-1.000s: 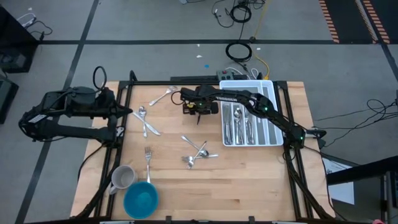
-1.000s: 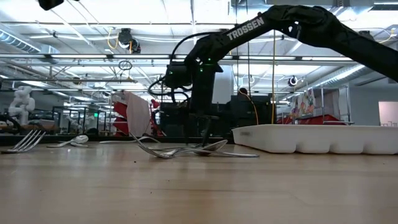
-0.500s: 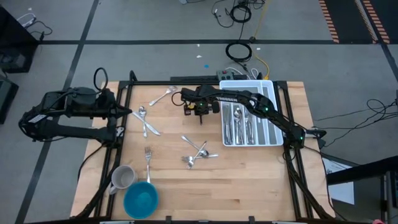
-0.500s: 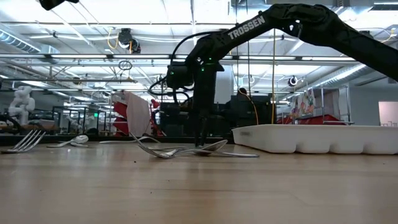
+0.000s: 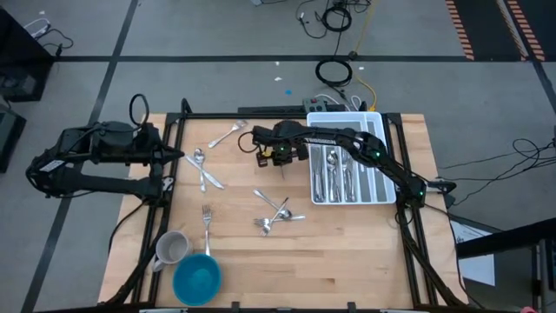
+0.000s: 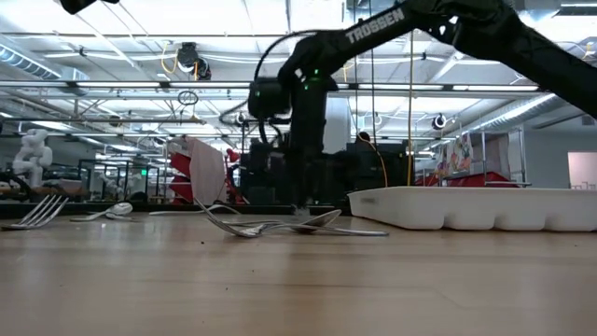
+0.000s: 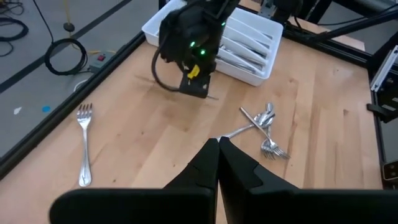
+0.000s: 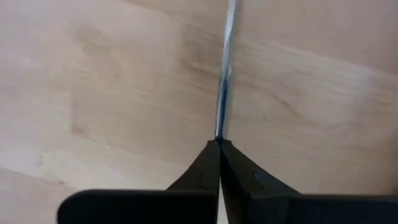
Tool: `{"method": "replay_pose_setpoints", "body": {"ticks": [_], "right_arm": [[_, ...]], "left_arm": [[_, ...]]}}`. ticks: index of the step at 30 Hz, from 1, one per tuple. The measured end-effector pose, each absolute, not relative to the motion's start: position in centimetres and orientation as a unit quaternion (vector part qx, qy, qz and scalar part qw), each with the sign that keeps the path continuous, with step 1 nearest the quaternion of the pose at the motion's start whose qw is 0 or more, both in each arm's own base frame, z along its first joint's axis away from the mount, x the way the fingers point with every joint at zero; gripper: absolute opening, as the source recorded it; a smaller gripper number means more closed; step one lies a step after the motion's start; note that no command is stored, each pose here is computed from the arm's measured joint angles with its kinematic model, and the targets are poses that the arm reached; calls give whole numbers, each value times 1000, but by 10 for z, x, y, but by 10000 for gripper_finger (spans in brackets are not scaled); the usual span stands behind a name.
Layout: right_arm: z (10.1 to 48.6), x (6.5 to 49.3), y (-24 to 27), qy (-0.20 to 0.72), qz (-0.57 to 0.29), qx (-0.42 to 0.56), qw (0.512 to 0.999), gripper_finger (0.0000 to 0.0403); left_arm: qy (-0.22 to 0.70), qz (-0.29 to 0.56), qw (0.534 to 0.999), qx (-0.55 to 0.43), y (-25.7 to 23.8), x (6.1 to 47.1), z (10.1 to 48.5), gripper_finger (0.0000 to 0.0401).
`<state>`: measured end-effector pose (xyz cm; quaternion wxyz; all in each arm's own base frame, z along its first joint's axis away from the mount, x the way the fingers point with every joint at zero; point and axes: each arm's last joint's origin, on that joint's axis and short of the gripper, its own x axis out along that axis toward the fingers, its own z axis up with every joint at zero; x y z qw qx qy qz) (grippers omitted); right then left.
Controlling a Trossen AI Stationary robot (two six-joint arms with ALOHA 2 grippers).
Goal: Sort silverware
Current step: Put the table knife into the silverware tray
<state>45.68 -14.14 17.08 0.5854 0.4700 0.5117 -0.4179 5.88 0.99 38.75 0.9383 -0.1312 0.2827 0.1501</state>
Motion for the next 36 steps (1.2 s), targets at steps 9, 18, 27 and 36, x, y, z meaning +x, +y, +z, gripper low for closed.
{"method": "replay_pose_setpoints", "body": {"ticks": [9, 18, 27, 36], "right_arm": [[204, 449, -141, 489, -426, 449, 615, 2], [192, 454, -149, 530, -344, 414, 655, 47], [165, 458, -155, 528, -400, 378, 646, 197], [131, 464, -155, 558, -383, 384, 628, 207]], "left_arm": [[279, 163, 938, -126, 11, 59, 388, 11], [275, 164, 939, -123, 11, 59, 389, 11], [274, 168, 939, -122, 11, 59, 389, 11], [271, 183, 938, -117, 12, 59, 389, 11]]}}
